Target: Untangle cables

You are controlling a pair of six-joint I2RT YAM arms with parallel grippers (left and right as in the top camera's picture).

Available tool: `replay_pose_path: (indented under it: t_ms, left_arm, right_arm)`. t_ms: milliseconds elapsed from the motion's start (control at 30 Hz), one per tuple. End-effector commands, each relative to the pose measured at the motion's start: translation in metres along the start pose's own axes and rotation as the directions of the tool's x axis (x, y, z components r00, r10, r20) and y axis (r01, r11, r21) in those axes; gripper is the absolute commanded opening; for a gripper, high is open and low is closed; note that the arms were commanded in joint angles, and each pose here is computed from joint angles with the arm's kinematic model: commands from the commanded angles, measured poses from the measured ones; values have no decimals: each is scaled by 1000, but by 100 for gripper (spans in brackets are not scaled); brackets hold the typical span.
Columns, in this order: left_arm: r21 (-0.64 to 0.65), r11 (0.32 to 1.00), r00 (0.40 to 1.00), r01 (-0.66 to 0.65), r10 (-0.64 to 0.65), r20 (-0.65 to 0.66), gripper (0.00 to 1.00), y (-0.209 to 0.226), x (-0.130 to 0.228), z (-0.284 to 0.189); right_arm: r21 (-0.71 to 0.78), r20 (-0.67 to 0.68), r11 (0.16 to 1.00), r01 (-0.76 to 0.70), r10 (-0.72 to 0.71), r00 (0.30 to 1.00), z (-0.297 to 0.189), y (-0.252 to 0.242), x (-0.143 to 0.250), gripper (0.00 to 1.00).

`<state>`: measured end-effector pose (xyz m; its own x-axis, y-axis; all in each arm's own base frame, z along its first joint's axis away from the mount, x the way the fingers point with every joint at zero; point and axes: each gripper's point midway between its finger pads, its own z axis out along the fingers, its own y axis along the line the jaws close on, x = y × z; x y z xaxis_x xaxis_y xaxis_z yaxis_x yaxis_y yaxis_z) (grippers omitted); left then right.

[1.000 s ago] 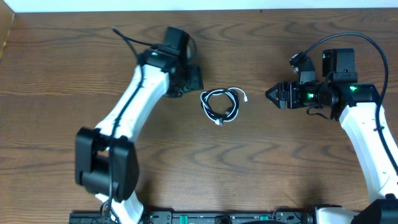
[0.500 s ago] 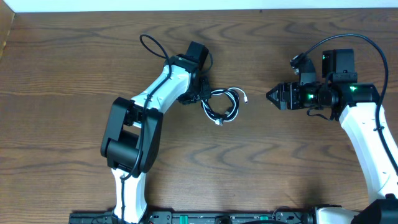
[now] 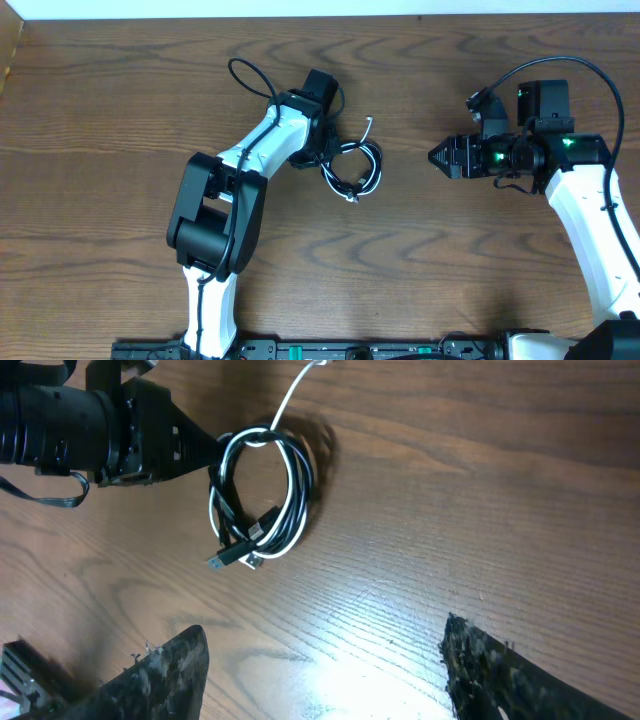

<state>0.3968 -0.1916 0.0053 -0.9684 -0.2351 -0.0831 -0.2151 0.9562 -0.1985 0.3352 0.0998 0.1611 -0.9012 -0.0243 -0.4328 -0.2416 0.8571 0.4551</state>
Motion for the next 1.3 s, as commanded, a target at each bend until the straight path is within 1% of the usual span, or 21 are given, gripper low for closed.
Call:
replay_pose_path:
  t_ms: [0, 33, 167, 267, 333, 433, 567, 633, 667, 767, 900, 967, 1100, 1267]
  left_arm:
    - [-38, 999, 999, 3, -4, -38, 7, 8, 8, 17]
    - [-18, 1000, 999, -12, 11, -45, 7, 5, 9, 15]
    - [157, 979, 988, -127, 140, -71, 8, -28, 15, -9]
    - [312, 926, 970, -212, 238, -49, 8, -56, 21, -43]
    - [419, 870, 957, -260, 291, -10, 7, -75, 27, -77]
    - [491, 823, 949, -285, 314, 25, 7, -88, 32, -107]
    - [537, 784, 943, -312, 326, 72, 8, -95, 36, -140]
    - [558, 766, 940, -318, 332, 80, 8, -98, 40, -151]
    - [578, 750, 938, -320, 338, 81, 8, -101, 43, -156]
    - [620, 719, 934, -314, 350, 68, 8, -106, 49, -163]
    - [663, 686, 931, -301, 363, 48, 7, -112, 56, -169]
    - [674, 677, 930, -295, 365, 40, 7, -113, 58, -171]
    - [676, 692, 942, -256, 336, 12, 8, -113, 58, -171]
    - [675, 708, 954, -206, 300, -23, 8, -113, 58, -171]
  right_arm:
    - [-7, 8, 1000, 6, -6, 1000, -2, 5, -5, 72]
    - [-7, 7, 1000, 4, -4, 1000, -1, 5, -5, 72]
    - [-14, 3, 1000, 5, -5, 1000, 1, 10, -4, 72]
    - [-22, 7, 1000, 13, -13, 1000, 3, 15, -6, 72]
    - [-27, 12, 999, 19, -19, 1000, 4, 19, -7, 73]
    - [-34, 16, 999, 25, -25, 1000, 7, 24, -9, 73]
    - [-44, 14, 999, 7, -7, 1000, 10, 29, -9, 73]
    - [-45, 6, 999, -10, 11, 1000, 13, 30, -8, 71]
    - [-34, 0, 999, -33, 33, 999, 15, 27, -7, 67]
    - [13, -17, 992, -125, 125, 992, 22, 16, -5, 64]
    - [11, -61, 988, -152, 152, 986, 37, 12, 0, 64]
    - [14, -91, 988, -156, 156, 984, 46, 11, 5, 64]
    - [14, -135, 987, -161, 161, 978, 62, 11, 13, 64]
    - [1, -147, 982, -188, 187, 971, 83, 18, 12, 64]
